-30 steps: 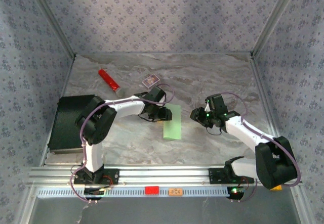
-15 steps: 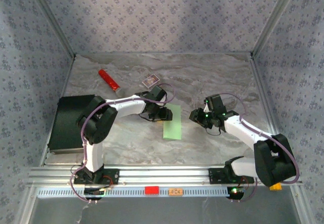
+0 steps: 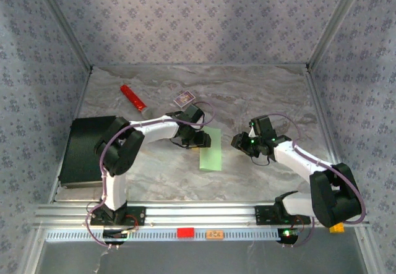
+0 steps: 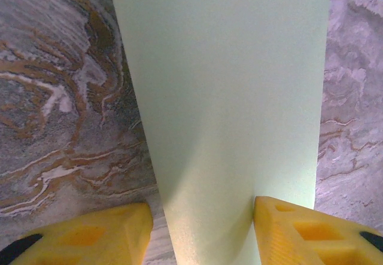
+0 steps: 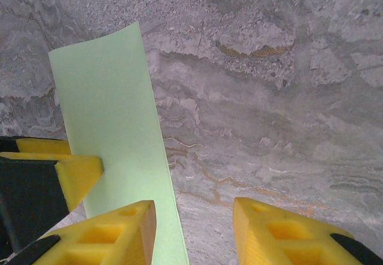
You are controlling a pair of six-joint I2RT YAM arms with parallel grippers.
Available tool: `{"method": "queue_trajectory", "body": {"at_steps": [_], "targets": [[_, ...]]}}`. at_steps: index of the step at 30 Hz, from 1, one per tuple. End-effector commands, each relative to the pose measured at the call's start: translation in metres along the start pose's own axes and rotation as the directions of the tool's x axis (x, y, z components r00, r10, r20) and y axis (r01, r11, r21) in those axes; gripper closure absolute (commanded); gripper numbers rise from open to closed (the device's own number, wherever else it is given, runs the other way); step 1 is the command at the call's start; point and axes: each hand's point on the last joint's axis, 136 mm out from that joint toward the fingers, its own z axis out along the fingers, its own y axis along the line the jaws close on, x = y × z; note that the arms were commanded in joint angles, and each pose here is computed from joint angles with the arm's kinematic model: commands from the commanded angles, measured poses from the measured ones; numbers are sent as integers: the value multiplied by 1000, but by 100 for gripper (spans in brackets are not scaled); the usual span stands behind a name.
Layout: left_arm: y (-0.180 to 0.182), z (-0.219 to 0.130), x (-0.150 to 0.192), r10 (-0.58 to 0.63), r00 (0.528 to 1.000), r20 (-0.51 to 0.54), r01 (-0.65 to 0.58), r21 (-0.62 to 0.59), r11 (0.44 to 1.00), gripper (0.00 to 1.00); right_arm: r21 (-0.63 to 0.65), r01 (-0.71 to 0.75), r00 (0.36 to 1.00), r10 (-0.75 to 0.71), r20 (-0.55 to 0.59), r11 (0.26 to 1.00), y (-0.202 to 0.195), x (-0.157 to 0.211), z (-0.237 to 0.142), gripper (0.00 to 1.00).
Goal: Fold a paper plane with a square sheet of paper (pick it up from the middle)
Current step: First fold the square sheet of paper in half at the center of the table.
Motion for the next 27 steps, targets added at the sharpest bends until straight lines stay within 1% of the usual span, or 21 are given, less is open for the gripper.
{"method": "queue_trajectory", "body": {"at_steps": [1, 11, 27], "targets": [[37, 33, 12, 11, 999, -39, -16, -132, 991, 49, -1, 1, 1000, -1, -15, 1000, 1, 3, 2, 59], [41, 37, 14, 6, 999, -50, -14, -153, 988, 49, -2, 2, 1000, -2, -21, 1000, 3, 3, 4, 59], [39, 42, 14, -9, 999, -51, 2, -142, 990, 49, -7, 11, 999, -11, -36, 1000, 6, 5, 8, 59]]}}
